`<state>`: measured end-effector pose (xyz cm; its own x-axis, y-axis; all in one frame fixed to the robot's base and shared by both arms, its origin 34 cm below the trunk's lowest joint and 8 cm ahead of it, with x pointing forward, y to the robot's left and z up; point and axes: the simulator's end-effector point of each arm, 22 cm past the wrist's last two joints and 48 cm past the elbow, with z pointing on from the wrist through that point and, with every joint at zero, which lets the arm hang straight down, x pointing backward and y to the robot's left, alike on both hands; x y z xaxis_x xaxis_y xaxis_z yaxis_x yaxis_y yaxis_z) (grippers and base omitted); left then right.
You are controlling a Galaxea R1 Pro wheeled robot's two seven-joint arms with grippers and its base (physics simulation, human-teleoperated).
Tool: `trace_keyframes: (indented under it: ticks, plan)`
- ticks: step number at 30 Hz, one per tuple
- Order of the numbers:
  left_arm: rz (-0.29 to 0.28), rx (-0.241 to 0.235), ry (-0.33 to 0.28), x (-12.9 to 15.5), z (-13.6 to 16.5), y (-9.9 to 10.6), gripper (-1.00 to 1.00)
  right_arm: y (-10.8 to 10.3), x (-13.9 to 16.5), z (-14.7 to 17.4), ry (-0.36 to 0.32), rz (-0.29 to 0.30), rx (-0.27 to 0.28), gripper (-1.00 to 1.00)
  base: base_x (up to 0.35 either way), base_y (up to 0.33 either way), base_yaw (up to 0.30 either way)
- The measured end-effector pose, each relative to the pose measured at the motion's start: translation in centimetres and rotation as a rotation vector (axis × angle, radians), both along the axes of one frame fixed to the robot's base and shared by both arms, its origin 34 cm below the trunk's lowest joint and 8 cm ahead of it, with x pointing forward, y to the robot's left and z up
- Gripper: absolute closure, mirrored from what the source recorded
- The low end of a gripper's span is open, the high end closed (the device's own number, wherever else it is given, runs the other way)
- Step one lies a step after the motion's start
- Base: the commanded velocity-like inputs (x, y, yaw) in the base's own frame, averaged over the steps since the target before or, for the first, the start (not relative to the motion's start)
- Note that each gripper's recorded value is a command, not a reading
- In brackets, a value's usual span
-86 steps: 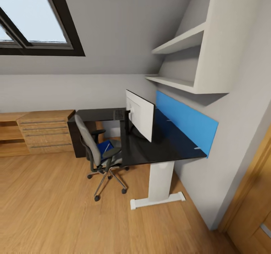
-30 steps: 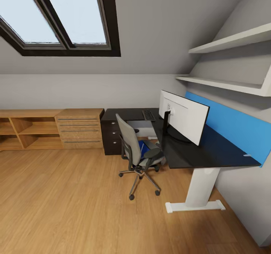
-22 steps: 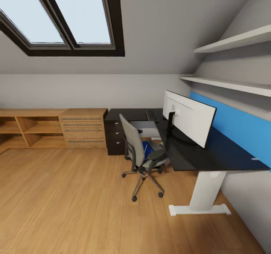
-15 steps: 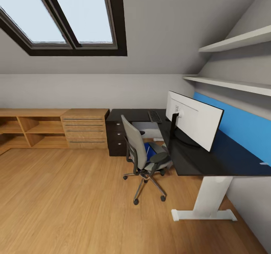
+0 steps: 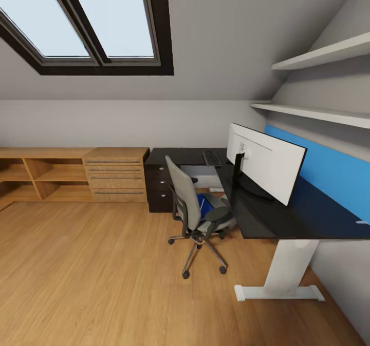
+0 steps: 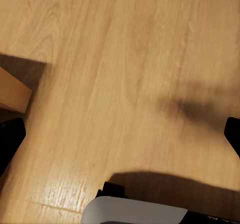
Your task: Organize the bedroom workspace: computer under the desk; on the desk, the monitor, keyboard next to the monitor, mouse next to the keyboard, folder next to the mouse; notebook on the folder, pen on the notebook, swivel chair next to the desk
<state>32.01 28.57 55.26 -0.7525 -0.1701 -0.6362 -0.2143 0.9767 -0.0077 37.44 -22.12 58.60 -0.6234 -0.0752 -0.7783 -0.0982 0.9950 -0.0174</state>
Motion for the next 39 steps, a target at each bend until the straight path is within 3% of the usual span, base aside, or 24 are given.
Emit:
trace_keyframes:
  ticks: [12, 13, 14, 16, 17, 18, 20, 22, 28, 31, 36, 39]
  plan:
    - [0.006, 0.001, 0.008, -0.1, -1.9, 0.2, -1.0, 0.1, 0.1, -1.8, -0.002, 0.0, 0.001, -1.0, 0.0, 0.0, 0.0]
    - [0.024, -0.013, -0.007, 3.1, -1.2, -1.5, -1.0, 0.2, 1.9, -0.4, -0.073, -0.001, 0.008, -1.0, 0.0, 0.0, 0.0]
    - [0.034, -0.009, -0.041, 5.4, -0.3, -1.6, -1.0, 0.2, 2.5, -0.1, -0.094, -0.003, 0.009, -1.0, 0.0, 0.0, 0.0]
    - [0.067, 0.005, -0.017, 7.1, 0.1, -1.8, -1.0, 0.3, 4.2, 0.9, -0.148, -0.008, 0.014, -1.0, 0.0, 0.0, 0.0]
    - [0.11, 0.033, 0.117, 7.4, 0.1, -1.5, -1.0, 0.4, 8.4, 3.8, -0.259, -0.023, 0.025, -1.0, 0.0, 0.0, 0.0]
    - [0.122, 0.041, 0.035, 12.3, 3.7, -0.9, -1.0, 0.5, 10.9, 5.8, -0.326, -0.035, 0.032, -1.0, 0.0, 0.0, 0.0]
    - [0.111, 0.029, 0.006, 16.2, 7.4, -1.6, -1.0, 0.8, 14.5, 8.8, -0.404, -0.069, 0.053, -1.0, 0.0, 0.0, 0.0]
    - [0.096, 0.017, -0.036, 20.0, 11.0, -2.3, -1.0, 1.2, 17.3, 11.1, -0.438, -0.098, 0.076, -1.0, 0.0, 0.0, 0.0]
    - [0.048, -0.018, -0.092, 28.5, 18.9, -3.9, -1.0, 3.2, 23.5, 16.1, -0.392, -0.126, 0.132, -1.0, 0.0, 0.0, 0.0]
    - [0.032, -0.039, -0.132, 31.7, 21.9, -5.1, -1.0, 4.4, 26.5, 18.0, -0.322, -0.117, 0.149, -1.0, 0.0, 0.0, 0.0]
    - [0.025, -0.066, -0.159, 33.7, 23.3, -5.8, -1.0, 5.6, 30.9, 19.6, -0.215, -0.087, 0.147, -1.0, 0.0, 0.0, 0.0]
    - [0.023, -0.081, -0.149, 33.8, 22.4, -6.1, -1.0, 6.1, 32.1, 18.5, -0.163, -0.074, 0.141, -1.0, 0.0, 0.0, 0.0]
